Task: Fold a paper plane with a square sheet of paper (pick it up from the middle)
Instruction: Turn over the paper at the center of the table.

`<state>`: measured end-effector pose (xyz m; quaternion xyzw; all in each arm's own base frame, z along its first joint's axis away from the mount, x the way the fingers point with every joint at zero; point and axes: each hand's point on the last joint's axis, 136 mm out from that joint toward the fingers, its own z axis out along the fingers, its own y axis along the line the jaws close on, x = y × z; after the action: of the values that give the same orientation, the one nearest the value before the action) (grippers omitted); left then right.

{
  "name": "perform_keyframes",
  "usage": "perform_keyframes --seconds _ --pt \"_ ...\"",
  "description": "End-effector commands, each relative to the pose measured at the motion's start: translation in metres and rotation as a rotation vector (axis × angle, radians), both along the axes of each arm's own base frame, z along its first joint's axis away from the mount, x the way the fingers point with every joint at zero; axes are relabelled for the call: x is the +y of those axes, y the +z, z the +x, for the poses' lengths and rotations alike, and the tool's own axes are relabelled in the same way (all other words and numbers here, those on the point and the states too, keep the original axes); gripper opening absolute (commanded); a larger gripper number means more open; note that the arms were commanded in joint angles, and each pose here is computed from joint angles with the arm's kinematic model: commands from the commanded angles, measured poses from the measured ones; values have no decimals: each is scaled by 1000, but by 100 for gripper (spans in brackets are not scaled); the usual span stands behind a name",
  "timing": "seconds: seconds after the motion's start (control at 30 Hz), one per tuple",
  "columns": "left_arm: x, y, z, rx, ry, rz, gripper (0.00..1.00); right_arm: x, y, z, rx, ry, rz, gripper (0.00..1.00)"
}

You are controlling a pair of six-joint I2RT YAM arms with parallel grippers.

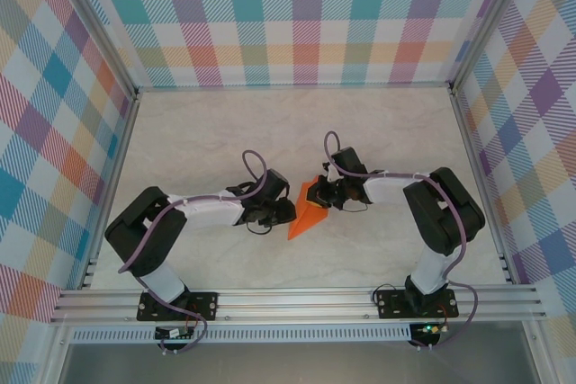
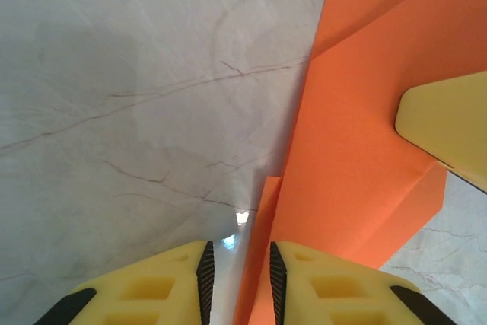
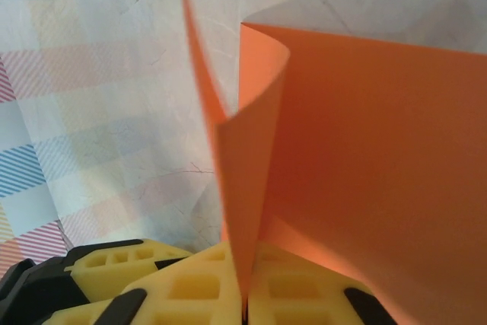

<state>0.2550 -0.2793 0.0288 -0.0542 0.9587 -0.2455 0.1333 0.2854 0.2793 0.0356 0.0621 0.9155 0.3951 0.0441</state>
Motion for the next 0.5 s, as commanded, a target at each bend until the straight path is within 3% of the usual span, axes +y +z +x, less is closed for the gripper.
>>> perform_keyframes --seconds 0.0,0.27,0.47 --pt "10 22 2 -23 8 -53 34 11 26 8 -94 43 55 4" --pt "10 73 4 -42 -46 -337 67 17 88 14 -216 121 239 2" --pt "12 115 7 -88 -83 -536 83 14 133 17 -271 167 358 3"
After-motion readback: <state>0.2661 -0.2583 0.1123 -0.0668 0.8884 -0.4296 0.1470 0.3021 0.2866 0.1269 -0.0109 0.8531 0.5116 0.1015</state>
